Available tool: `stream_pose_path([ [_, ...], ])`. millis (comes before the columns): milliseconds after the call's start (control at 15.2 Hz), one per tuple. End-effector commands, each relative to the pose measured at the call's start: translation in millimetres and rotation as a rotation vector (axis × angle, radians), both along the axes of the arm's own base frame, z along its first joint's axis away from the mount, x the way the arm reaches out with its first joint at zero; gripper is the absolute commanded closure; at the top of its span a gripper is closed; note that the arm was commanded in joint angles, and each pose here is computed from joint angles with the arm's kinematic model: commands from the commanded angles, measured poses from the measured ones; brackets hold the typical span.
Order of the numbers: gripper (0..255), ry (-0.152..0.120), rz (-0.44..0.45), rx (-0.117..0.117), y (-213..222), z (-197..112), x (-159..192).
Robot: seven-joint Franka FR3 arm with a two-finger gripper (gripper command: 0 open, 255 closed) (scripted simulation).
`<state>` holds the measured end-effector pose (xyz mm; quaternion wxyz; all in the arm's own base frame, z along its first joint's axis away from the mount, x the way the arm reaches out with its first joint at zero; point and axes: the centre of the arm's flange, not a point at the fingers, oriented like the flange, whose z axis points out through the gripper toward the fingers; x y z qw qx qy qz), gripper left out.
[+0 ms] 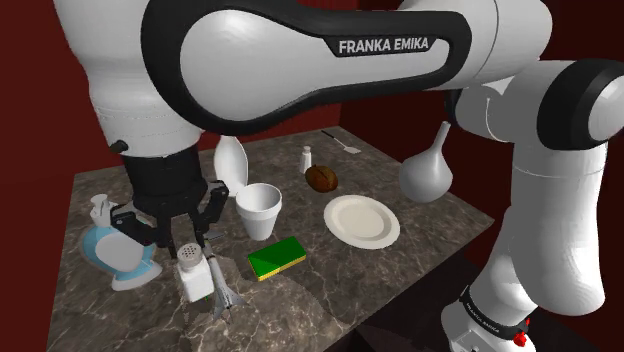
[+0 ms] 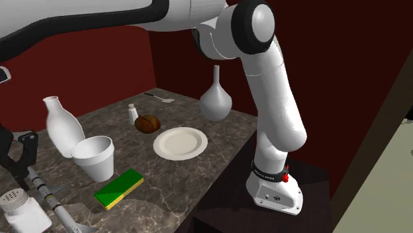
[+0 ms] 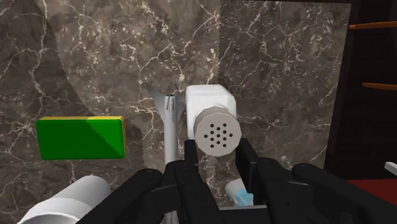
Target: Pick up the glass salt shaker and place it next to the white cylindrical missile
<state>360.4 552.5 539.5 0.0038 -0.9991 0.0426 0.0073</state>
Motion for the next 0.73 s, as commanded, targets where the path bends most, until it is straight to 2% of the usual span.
stream_pose_path([
  [0,255,0.000,-0.004,-0.001,35,-1,-1],
  [660,255,0.000,-0.004,-0.001,35,-53,-1],
])
